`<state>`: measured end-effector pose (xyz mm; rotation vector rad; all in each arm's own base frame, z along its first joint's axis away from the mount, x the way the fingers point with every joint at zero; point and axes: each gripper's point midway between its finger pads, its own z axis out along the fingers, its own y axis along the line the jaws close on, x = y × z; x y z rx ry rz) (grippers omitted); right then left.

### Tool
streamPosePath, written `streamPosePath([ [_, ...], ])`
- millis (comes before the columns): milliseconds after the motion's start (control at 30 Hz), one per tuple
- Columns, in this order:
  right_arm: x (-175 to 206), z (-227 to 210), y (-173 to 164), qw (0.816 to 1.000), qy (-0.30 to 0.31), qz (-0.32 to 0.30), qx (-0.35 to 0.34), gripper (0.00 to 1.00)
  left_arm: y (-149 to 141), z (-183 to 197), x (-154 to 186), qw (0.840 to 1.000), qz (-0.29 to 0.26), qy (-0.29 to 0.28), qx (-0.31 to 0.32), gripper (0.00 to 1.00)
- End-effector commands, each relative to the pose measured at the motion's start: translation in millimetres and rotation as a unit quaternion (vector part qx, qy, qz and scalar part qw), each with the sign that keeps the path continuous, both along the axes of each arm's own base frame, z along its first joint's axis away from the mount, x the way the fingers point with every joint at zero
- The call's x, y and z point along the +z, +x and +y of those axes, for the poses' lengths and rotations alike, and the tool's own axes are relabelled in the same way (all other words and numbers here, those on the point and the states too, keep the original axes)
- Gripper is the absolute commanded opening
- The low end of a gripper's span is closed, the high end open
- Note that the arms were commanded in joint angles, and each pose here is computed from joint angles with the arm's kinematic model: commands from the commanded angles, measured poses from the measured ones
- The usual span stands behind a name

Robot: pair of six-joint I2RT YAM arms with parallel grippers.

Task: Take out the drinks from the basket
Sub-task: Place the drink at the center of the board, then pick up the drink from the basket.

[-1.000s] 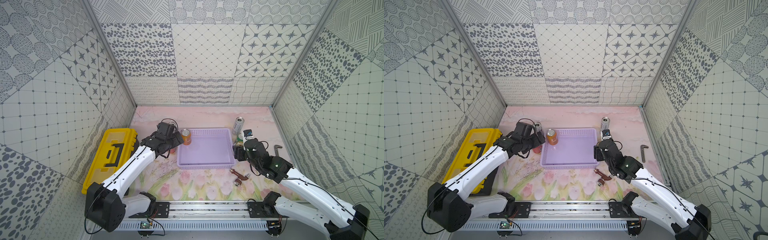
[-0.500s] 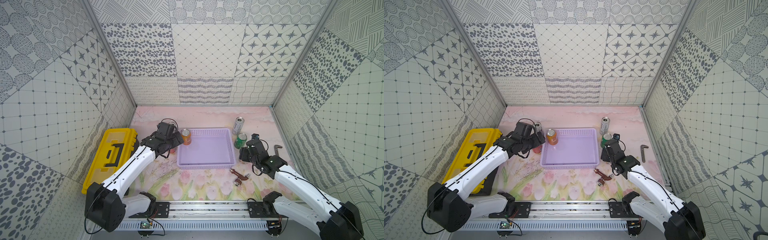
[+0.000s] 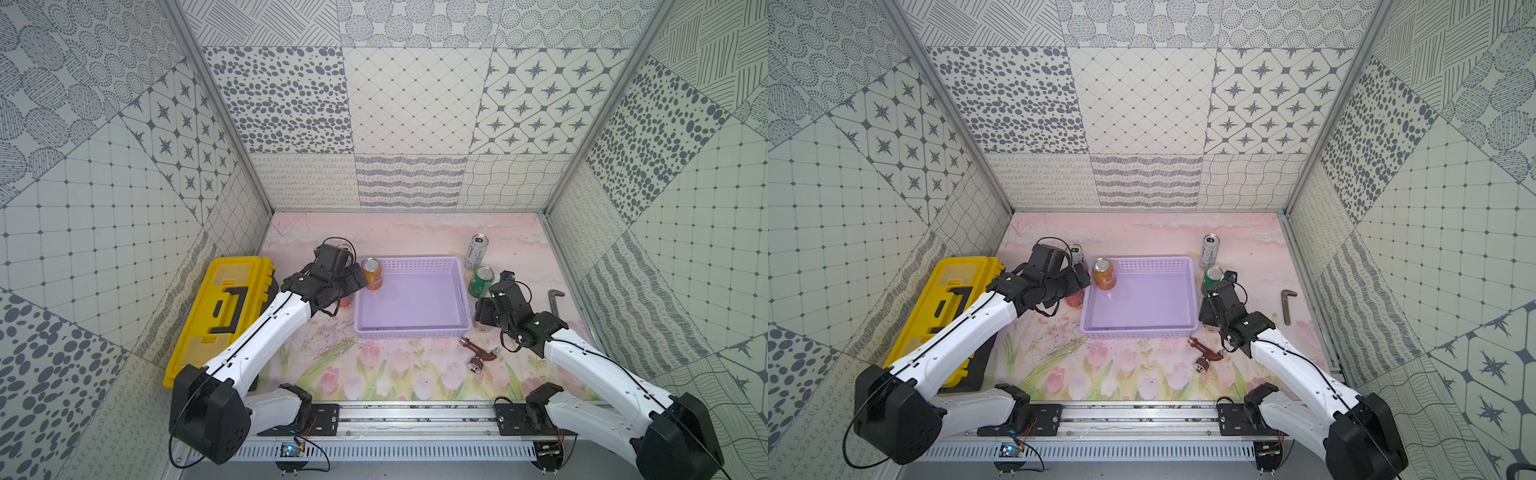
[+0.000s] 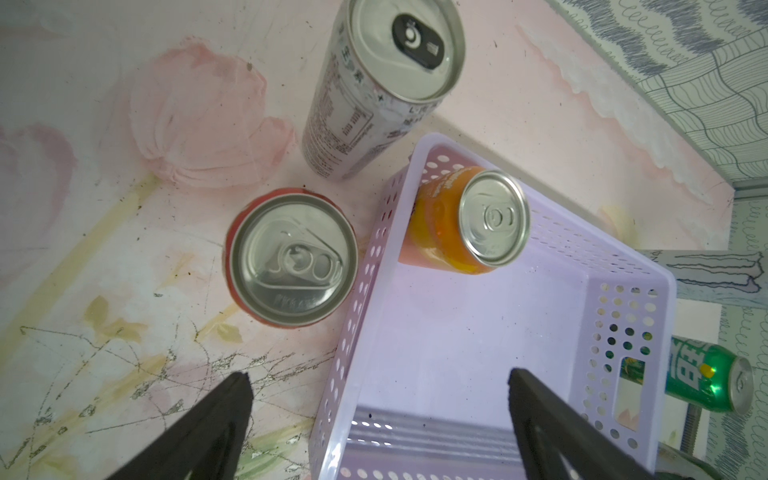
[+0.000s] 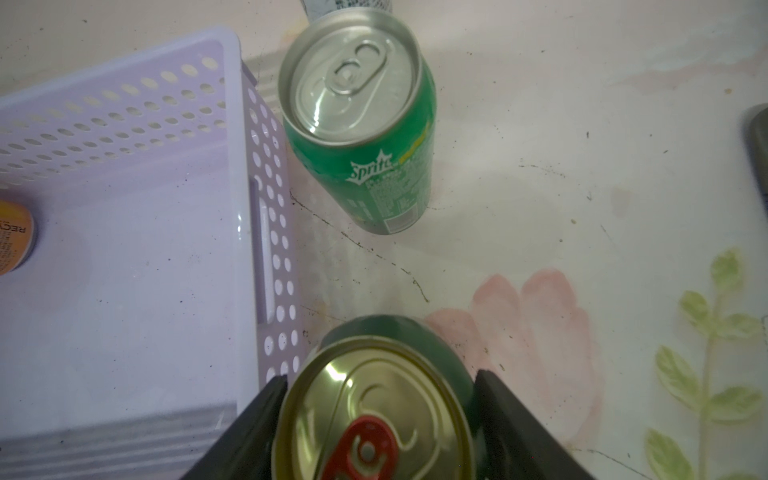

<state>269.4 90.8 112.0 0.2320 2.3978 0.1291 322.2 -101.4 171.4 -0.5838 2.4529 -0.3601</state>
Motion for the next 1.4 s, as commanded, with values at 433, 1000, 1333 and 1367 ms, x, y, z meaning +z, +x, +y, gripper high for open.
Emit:
streamPosePath([
  [433, 62, -6, 20, 0.993, 0.023, -0.110, -0.033, 0.97, 3, -5, 5, 1.000, -0.011, -0.001, -0.013, 1.00],
  [1000, 133, 59, 89, 0.974, 0.063, -0.207, 0.064, 0.97, 18, -56, 10, 0.995, -0.004, 0.045, -0.092, 0.95],
  [1333, 126, 46, 87, 0.974, 0.047, -0.214, 0.051, 0.97, 67, -69, -10, 0.985, 0.031, 0.131, -0.105, 0.89],
  [1367, 126, 43, 87, 0.974, 0.047, -0.216, 0.048, 0.97, 70, -69, -15, 0.985, 0.040, 0.134, -0.105, 0.88],
])
